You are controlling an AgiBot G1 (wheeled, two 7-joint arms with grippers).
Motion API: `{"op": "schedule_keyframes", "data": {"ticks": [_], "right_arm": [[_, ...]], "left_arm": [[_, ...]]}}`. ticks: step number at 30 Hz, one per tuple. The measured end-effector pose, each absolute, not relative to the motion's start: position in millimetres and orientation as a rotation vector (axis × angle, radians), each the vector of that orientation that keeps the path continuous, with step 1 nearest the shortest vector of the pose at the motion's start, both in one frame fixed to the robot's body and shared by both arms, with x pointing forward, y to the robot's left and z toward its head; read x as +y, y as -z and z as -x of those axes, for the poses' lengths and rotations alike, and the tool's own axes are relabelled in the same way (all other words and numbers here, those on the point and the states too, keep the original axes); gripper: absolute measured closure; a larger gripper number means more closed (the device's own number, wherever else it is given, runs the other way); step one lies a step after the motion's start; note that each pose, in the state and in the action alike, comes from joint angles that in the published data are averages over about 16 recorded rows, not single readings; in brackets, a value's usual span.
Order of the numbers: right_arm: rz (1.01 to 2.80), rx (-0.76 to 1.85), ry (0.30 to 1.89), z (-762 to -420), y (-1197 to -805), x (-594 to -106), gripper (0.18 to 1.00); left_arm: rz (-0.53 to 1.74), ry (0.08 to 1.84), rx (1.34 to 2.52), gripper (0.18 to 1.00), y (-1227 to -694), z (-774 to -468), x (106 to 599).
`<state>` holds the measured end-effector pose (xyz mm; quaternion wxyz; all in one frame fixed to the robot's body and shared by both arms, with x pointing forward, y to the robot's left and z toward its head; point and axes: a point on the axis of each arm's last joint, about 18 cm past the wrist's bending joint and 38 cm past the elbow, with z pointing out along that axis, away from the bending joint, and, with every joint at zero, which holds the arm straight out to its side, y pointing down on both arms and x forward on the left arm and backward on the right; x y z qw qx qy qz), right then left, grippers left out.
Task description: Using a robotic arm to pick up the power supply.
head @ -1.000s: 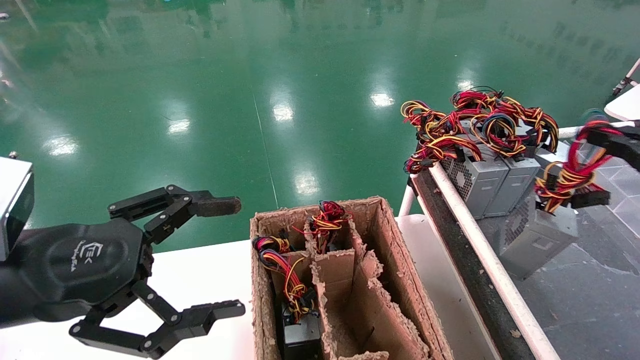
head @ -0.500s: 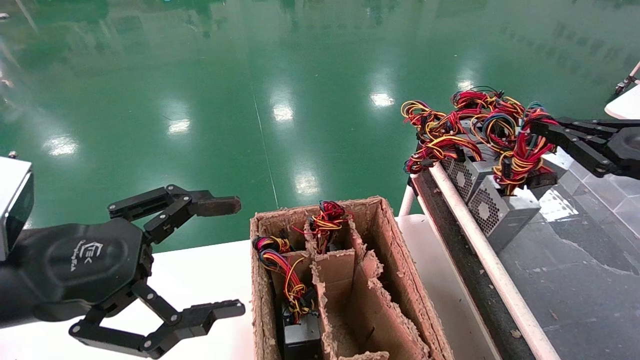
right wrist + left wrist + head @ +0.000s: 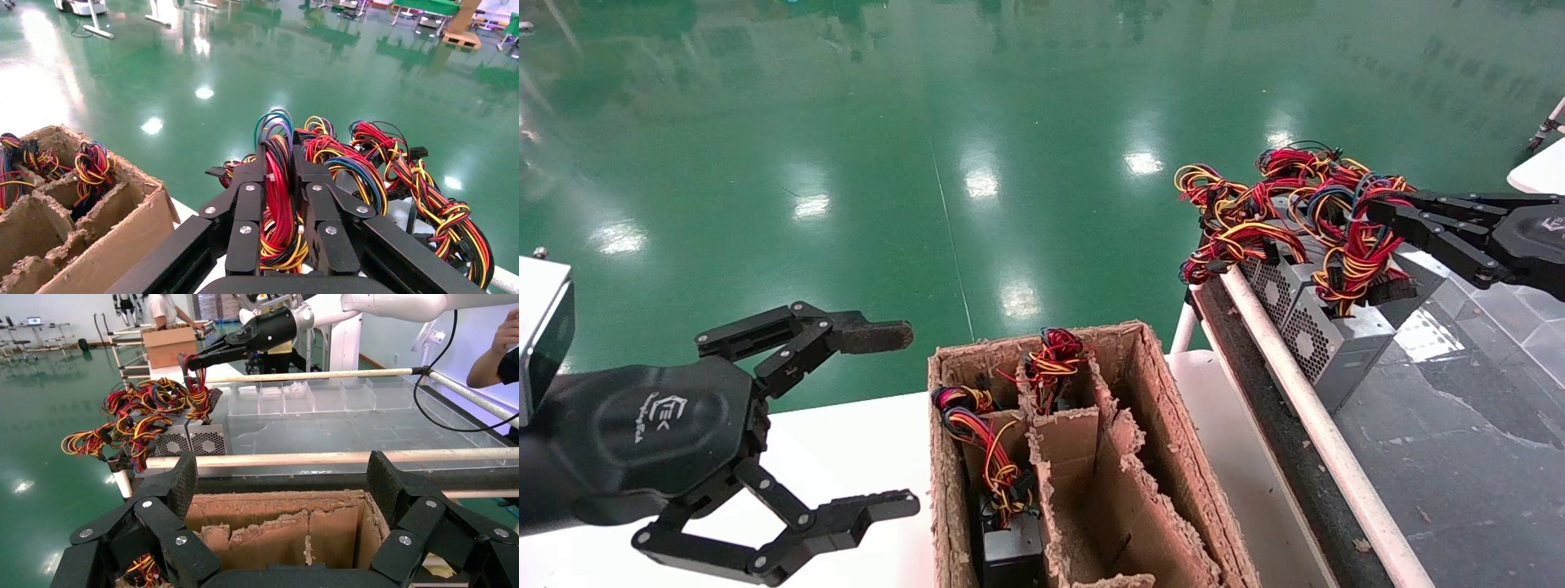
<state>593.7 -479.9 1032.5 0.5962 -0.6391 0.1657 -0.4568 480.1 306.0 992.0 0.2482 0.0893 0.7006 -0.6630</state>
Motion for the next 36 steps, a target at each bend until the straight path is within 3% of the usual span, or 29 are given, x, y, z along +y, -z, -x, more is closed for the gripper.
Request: {"op": "schedule_keyframes", "data": {"ticks": [14, 30, 36], "right_arm": [[1.513, 0.418, 1.069, -597.9, -1030.3, -484.7, 0.759], [1.422, 0.338, 1.159, -587.9, -1048.4, -492.0, 0.399], [1.401, 0.282, 1.183, -584.4, -1052.6, -487.2, 0.303]], "left_arm": [[-0.243, 1.807, 1.909, 0.184, -992.0, -480.1, 306.0], [-0.243, 1.807, 1.909, 0.184, -992.0, -480.1, 306.0], [-0.243, 1.807, 1.909, 0.184, -992.0, -480.2, 306.1]]}}
